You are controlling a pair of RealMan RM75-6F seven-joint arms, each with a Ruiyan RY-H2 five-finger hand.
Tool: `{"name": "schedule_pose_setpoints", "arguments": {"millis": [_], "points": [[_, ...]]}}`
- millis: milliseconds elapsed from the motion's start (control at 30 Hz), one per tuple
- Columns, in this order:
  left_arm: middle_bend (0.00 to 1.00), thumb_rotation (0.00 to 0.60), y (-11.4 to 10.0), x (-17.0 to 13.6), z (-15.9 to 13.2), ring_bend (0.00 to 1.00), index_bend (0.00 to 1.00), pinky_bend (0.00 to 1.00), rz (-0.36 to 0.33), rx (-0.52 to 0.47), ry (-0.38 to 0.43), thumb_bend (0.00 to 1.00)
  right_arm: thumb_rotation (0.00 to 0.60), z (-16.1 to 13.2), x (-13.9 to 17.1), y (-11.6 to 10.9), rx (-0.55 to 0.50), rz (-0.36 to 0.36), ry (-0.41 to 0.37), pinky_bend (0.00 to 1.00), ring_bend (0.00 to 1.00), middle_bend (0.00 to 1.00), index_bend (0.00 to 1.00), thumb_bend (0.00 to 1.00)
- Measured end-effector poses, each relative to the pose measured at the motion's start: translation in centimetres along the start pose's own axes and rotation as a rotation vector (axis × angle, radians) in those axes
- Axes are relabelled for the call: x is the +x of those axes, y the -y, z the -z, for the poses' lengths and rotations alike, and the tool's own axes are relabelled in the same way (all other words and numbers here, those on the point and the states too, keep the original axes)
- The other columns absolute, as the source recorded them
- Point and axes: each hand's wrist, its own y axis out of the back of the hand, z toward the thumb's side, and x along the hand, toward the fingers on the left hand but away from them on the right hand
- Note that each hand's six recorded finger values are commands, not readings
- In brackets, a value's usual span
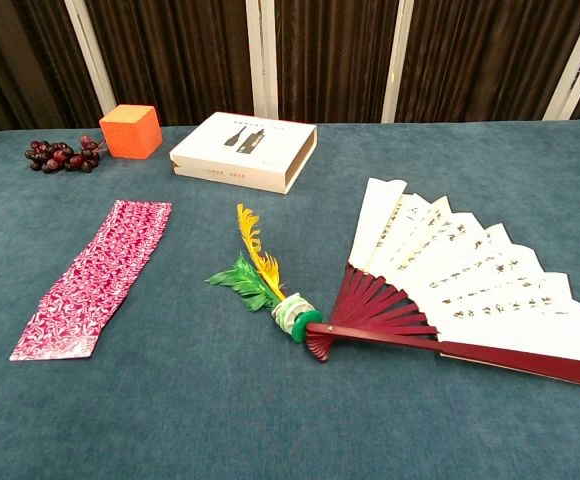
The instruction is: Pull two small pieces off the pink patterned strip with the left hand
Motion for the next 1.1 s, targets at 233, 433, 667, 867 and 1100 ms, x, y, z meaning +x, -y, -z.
{"name": "schedule_pose_setpoints", "arguments": {"millis": [233, 433, 667, 867, 1100], "points": [[0.06, 0.6, 0.1, -0.1, 0.0, 0.0, 0.12, 0.12, 0.003, 0.002, 0.0, 0.32, 0.6, 0.0, 0.0, -0.1, -0.001, 0.001, -0.001, 0.23, 0.16, 0.09, 0.01, 0.43], [0.06, 0.6, 0.0, -0.2, -0.2, 0.0, 0.12, 0.12, 0.0, 0.005, 0.006, 0.32, 0.6, -0.3, 0.0, -0.1, -0.001, 0.001, -0.011, 0.23, 0.16, 0.09, 0.01, 0.43], [0.08, 0.6, 0.1, -0.3, -0.3, 0.01, 0.12, 0.12, 0.001, 0.005, 0.013, 0.32, 0.6, -0.2, -0.1, 0.2, 0.001, -0.01, -0.007, 0.23, 0.16, 0.09, 0.01, 0.43], [0.18, 0.6, 0.4, -0.1, -0.4, 0.11, 0.12, 0.19, 0.005, 0.01, 0.012, 0.32, 0.6, -0.3, -0.1, 0.3, 0.005, -0.013, -0.009, 0.23, 0.16, 0.09, 0.01, 0.43], [0.64, 0.6, 0.6, 0.3, -1.8, 0.54, 0.12, 0.6, -0.006, 0.005, 0.083, 0.47, 0.6, -0.3, -0.2, 0.8, 0.007, -0.038, -0.005, 0.23, 0.16, 0.09, 0.01, 0.43]]}}
